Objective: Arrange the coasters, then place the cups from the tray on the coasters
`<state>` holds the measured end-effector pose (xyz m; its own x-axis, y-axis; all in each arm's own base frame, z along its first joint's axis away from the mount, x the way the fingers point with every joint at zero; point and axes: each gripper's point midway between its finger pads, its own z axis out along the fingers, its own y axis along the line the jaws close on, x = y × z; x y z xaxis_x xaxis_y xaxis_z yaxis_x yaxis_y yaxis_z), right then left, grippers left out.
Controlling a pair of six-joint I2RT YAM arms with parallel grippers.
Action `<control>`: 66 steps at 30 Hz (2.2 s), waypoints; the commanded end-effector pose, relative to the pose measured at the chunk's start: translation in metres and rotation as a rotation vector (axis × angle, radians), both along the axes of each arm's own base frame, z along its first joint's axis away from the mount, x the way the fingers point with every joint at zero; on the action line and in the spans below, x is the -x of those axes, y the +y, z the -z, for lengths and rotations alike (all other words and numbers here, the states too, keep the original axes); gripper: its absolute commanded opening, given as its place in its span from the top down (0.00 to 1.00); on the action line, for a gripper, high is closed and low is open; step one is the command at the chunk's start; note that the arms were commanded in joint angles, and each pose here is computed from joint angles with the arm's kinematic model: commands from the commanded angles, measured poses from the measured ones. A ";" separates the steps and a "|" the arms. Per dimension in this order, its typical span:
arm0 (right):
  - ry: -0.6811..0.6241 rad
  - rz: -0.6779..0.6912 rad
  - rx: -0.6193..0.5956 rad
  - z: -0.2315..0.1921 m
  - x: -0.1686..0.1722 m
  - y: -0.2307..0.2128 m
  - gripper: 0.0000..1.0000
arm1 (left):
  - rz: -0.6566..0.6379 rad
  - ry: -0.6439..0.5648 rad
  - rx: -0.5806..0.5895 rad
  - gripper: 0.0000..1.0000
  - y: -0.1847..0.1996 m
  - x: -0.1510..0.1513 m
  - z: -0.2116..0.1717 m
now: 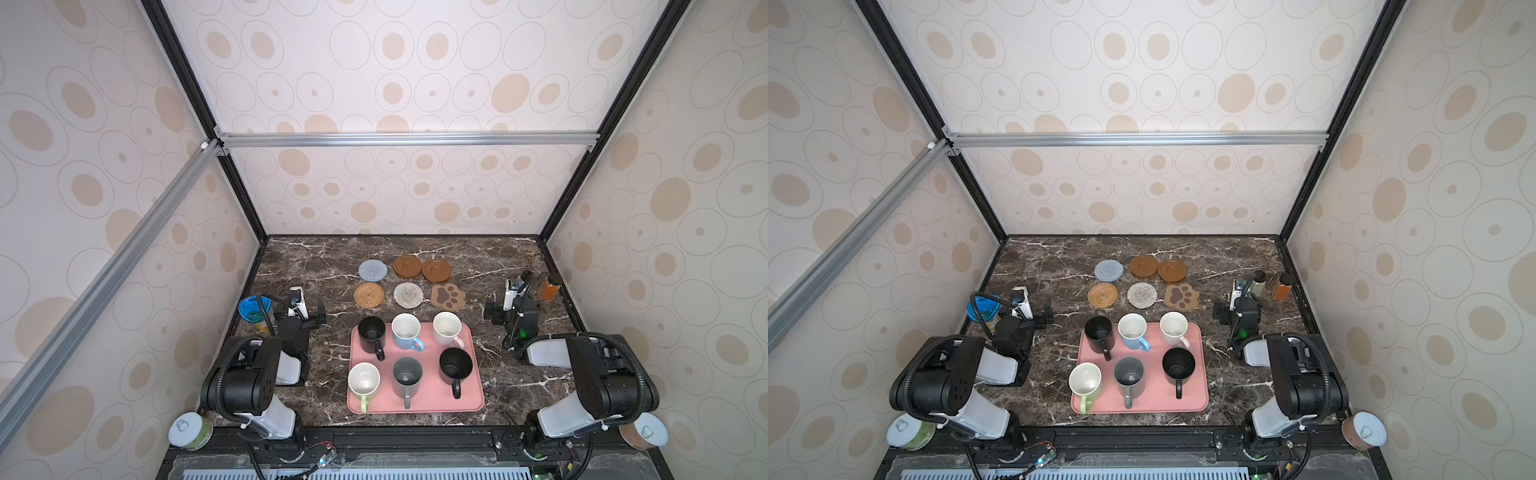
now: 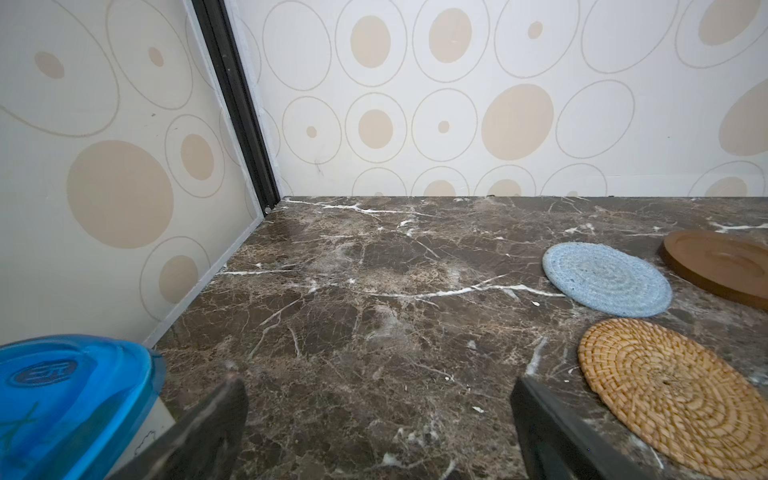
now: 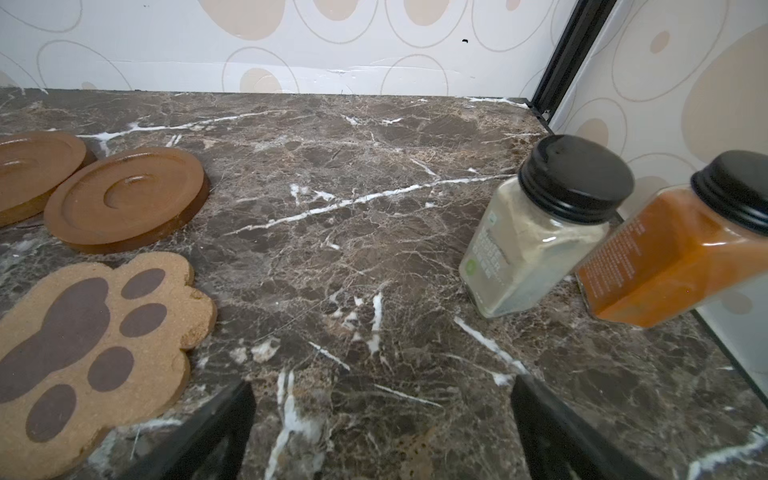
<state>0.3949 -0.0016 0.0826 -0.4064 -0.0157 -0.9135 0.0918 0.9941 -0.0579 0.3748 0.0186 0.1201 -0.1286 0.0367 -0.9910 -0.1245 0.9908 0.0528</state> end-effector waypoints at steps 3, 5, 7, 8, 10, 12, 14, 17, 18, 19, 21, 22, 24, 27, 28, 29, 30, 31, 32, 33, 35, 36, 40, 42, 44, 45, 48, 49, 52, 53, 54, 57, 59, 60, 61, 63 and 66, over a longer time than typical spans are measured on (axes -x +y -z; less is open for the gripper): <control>-0.010 -0.001 0.009 -0.003 -0.001 -0.002 0.00 | 0.010 -0.030 -0.021 0.00 -0.002 -0.004 -0.009; -0.010 -0.002 0.009 -0.003 -0.002 -0.002 0.00 | 0.010 -0.031 -0.022 0.00 -0.002 -0.004 -0.010; -0.009 -0.002 0.009 -0.003 -0.001 -0.002 0.00 | 0.011 -0.031 -0.021 0.00 -0.002 -0.004 -0.010; -0.011 -0.001 0.009 -0.003 -0.002 -0.003 0.00 | 0.011 -0.032 -0.022 0.00 -0.002 -0.004 -0.010; -0.011 -0.001 0.009 -0.004 -0.002 -0.002 0.00 | 0.011 -0.031 -0.021 0.00 -0.002 -0.004 -0.010; -0.009 -0.001 0.009 -0.003 -0.002 -0.002 0.00 | 0.011 -0.032 -0.021 0.00 -0.002 -0.004 -0.010; -0.009 -0.002 0.009 -0.003 -0.001 -0.002 0.00 | 0.011 -0.029 -0.020 0.00 -0.002 -0.004 -0.009; -0.009 -0.001 0.009 -0.003 -0.002 -0.003 0.00 | 0.011 -0.029 -0.020 0.00 -0.002 -0.004 -0.009; -0.011 -0.001 0.009 -0.004 -0.002 -0.002 0.00 | 0.011 -0.029 -0.020 0.00 -0.002 -0.004 -0.009; -0.011 -0.001 0.009 -0.003 -0.002 -0.002 0.00 | 0.011 -0.029 -0.020 0.00 -0.002 -0.004 -0.009; -0.011 -0.002 0.009 -0.004 -0.003 -0.002 0.00 | 0.011 -0.029 -0.020 0.00 -0.002 -0.004 -0.009; -0.009 -0.001 0.009 -0.003 -0.002 -0.002 0.00 | 0.011 -0.029 -0.020 0.00 -0.002 -0.004 -0.009; -0.009 -0.001 0.009 -0.003 -0.002 -0.002 0.00 | 0.012 -0.029 -0.018 0.00 -0.002 -0.004 -0.009; -0.010 0.000 0.008 -0.003 -0.003 -0.003 0.00 | 0.011 -0.032 -0.018 0.00 -0.002 -0.004 -0.010; -0.009 -0.001 0.009 -0.003 -0.003 -0.002 0.00 | 0.011 -0.032 -0.018 0.00 -0.002 -0.004 -0.010; -0.009 -0.001 0.008 -0.003 -0.003 -0.002 0.00 | 0.011 -0.029 -0.018 0.00 -0.002 -0.004 -0.009; -0.008 -0.001 0.008 -0.003 -0.003 -0.002 0.00 | 0.011 -0.029 -0.018 0.00 -0.002 -0.004 -0.009; -0.008 -0.001 0.009 -0.003 -0.003 -0.002 0.00 | 0.011 -0.027 -0.018 0.00 -0.002 -0.004 -0.009; -0.010 0.000 0.009 -0.003 -0.003 -0.002 0.00 | 0.011 -0.026 -0.018 0.00 -0.002 -0.005 -0.009; -0.010 0.000 0.008 -0.003 -0.003 -0.002 0.00 | 0.011 -0.024 -0.018 0.00 -0.002 -0.005 -0.008; -0.008 -0.002 0.008 -0.003 -0.003 -0.002 0.00 | 0.011 -0.024 -0.018 0.00 -0.002 -0.005 -0.008; -0.009 -0.001 0.008 -0.003 -0.003 -0.002 0.00 | 0.010 -0.025 -0.018 0.00 -0.001 -0.005 -0.008; -0.008 -0.002 0.009 -0.003 -0.003 -0.002 0.00 | 0.009 -0.028 -0.018 0.00 -0.001 -0.004 -0.009; -0.009 -0.002 0.009 -0.003 -0.002 -0.002 0.00 | 0.010 -0.026 -0.018 0.00 -0.002 -0.004 -0.008; -0.008 -0.001 0.010 -0.002 -0.002 -0.002 0.00 | 0.009 -0.027 -0.018 0.00 -0.001 -0.004 -0.009; -0.008 -0.001 0.009 -0.003 -0.002 -0.002 0.00 | 0.010 -0.026 -0.018 0.00 -0.002 -0.004 -0.008; -0.012 -0.002 0.010 -0.004 -0.002 -0.002 0.00 | 0.011 -0.027 -0.018 0.00 -0.002 -0.004 -0.009; -0.017 -0.007 0.011 -0.005 -0.002 -0.001 0.00 | 0.010 -0.030 -0.018 0.00 -0.002 -0.004 -0.009; -0.001 -0.002 0.020 -0.019 -0.005 -0.002 0.00 | 0.010 -0.049 -0.022 0.00 -0.002 -0.001 -0.016; 0.021 -0.001 0.027 -0.026 -0.005 -0.001 0.00 | 0.017 -0.042 -0.024 0.00 -0.003 -0.002 -0.022; 0.043 -0.001 0.028 -0.035 -0.004 0.000 0.00 | 0.016 -0.014 -0.014 0.00 -0.003 -0.006 -0.028; 0.096 0.010 -0.015 -0.062 0.005 0.003 0.00 | 0.031 0.138 0.054 0.00 -0.009 -0.021 -0.036; 0.122 0.023 -0.055 -0.077 0.014 0.006 0.00 | 0.099 0.212 0.088 0.00 -0.022 -0.025 -0.040; 0.142 0.050 -0.094 -0.081 0.020 0.006 0.00 | 0.115 0.247 0.117 0.00 -0.027 -0.024 -0.040; 0.161 0.083 -0.136 -0.086 0.025 0.005 0.00 | 0.119 0.273 0.152 0.00 -0.030 -0.024 -0.040; 0.228 0.123 -0.203 -0.088 0.036 0.006 0.00 | 0.145 0.319 0.216 0.00 -0.038 -0.025 -0.039; 0.356 0.122 -0.290 -0.088 0.051 0.017 0.00 | 0.230 0.408 0.301 0.00 -0.063 -0.027 -0.034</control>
<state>0.3843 0.0081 0.2187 -0.4555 0.1830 -0.8712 0.1581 0.9797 0.1231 0.4172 -0.0166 0.2009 -0.2852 -0.1023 -0.9530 0.0199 0.9934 -0.1126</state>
